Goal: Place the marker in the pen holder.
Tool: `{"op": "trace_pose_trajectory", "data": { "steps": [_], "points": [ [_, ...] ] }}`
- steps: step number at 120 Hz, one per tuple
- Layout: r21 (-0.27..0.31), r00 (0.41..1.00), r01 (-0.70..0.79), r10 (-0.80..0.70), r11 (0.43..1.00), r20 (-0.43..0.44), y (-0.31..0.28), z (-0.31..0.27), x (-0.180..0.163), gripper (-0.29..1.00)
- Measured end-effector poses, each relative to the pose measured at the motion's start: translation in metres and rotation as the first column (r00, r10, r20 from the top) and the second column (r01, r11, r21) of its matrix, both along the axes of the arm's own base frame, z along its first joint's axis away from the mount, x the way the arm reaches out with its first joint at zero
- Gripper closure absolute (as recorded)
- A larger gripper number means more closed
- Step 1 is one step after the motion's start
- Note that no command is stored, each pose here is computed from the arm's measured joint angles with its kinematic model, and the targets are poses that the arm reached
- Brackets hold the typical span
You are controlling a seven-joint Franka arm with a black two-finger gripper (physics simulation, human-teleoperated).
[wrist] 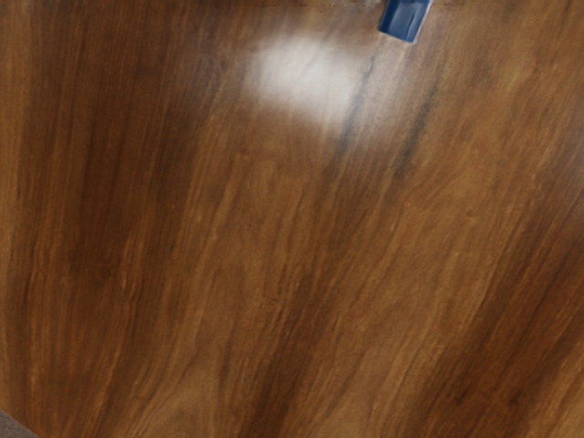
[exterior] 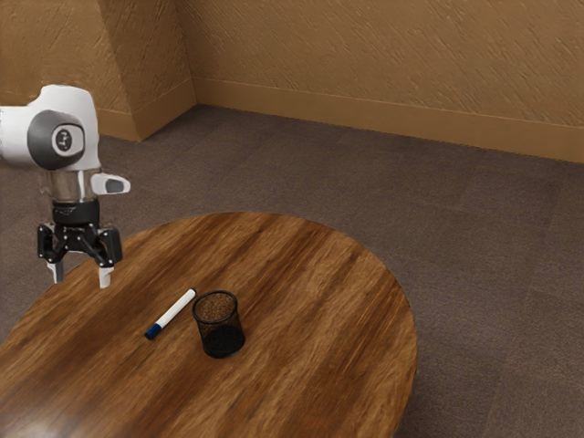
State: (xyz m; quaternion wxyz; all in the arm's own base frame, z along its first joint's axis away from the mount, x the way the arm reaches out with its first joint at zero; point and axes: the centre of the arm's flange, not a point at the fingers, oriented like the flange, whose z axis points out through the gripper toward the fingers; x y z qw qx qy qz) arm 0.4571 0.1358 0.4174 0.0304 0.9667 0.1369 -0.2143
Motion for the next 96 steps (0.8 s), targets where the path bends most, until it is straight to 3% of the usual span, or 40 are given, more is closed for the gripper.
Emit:
{"op": "trace_pose_trajectory", "data": {
  "steps": [20, 68, 96],
  "points": [
    [0.047, 0.996, 0.028, -0.032, 0.999, 0.083, -0.005, -0.076, -0.003, 0.00],
    [0.120, 0.950, 0.154, -0.181, 0.981, 0.254, -0.025, -0.163, 0.061, 0.03],
    [0.133, 0.922, 0.212, -0.243, 0.968, 0.303, -0.039, -0.169, 0.069, 0.31]
  ]
}}
